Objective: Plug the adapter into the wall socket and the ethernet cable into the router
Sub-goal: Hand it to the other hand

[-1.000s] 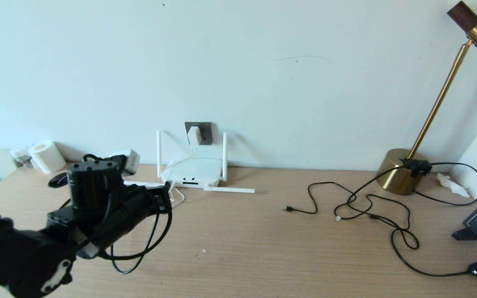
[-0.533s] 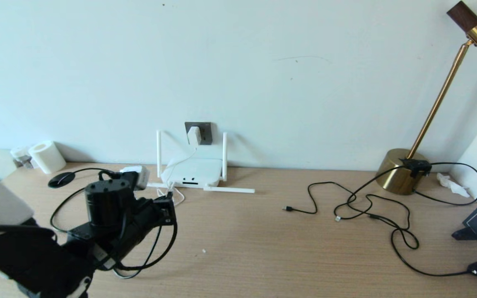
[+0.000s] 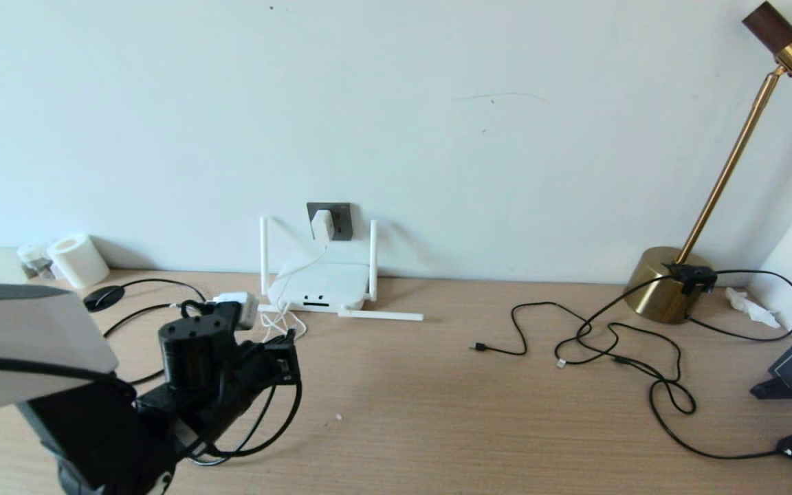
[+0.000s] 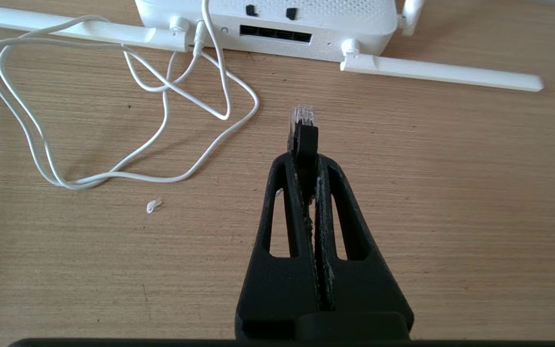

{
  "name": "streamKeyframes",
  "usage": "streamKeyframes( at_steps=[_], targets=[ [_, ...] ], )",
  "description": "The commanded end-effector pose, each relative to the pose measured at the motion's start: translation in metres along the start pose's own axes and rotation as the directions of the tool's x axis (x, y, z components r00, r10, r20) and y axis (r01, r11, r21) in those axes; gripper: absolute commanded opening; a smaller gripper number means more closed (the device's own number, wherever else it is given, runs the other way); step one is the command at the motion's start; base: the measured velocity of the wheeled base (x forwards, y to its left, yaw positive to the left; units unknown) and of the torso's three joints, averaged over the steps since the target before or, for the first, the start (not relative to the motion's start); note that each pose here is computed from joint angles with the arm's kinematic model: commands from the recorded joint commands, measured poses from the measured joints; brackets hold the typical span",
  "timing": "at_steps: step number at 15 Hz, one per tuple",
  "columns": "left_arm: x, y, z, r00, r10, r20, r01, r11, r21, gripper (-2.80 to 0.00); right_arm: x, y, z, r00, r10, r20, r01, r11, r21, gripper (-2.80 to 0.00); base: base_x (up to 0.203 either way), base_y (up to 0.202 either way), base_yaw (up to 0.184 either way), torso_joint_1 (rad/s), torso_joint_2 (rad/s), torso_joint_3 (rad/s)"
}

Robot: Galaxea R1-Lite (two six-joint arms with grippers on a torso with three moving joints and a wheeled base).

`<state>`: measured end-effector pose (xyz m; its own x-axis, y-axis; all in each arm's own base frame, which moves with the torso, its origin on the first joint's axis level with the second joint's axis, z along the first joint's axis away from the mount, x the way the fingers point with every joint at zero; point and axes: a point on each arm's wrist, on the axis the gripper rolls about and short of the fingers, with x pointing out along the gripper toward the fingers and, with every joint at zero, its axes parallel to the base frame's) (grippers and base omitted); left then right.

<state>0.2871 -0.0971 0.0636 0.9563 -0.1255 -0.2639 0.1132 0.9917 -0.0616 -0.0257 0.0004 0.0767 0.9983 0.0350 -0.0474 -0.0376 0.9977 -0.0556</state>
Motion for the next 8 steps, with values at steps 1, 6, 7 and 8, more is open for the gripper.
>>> streamKeyframes(
  at_steps=[1, 6, 7, 8],
  targets=[
    [0.009, 0.001, -0.006, 1.000, 0.011, -0.012, -0.011, 1.000, 0.007, -2.80, 0.000, 0.000, 0.000, 1.000, 0.002, -0.002, -0.002, 1.000, -0.001, -2.80, 0.000, 0.000, 0.000, 0.000, 0.00, 0.000],
    [0.027, -0.001, -0.020, 0.999, 0.022, -0.041, -0.020, 0.999, 0.037, -2.80, 0.000, 0.000, 0.000, 1.000, 0.002, -0.002, -0.002, 1.000, -0.001, -2.80, 0.000, 0.000, 0.000, 0.000, 0.00, 0.000],
    [0.034, -0.002, -0.023, 0.999, 0.021, -0.044, -0.020, 0.999, 0.036, -2.80, 0.000, 0.000, 0.000, 1.000, 0.001, -0.002, -0.001, 1.000, -0.001, -2.80, 0.000, 0.000, 0.000, 0.000, 0.00, 0.000],
    [0.040, -0.002, -0.025, 0.999, 0.020, -0.042, -0.018, 0.999, 0.034, -2.80, 0.000, 0.000, 0.000, 1.000, 0.000, 0.000, 0.000, 1.000, -0.001, -2.80, 0.000, 0.000, 0.000, 0.000, 0.00, 0.000]
  ],
)
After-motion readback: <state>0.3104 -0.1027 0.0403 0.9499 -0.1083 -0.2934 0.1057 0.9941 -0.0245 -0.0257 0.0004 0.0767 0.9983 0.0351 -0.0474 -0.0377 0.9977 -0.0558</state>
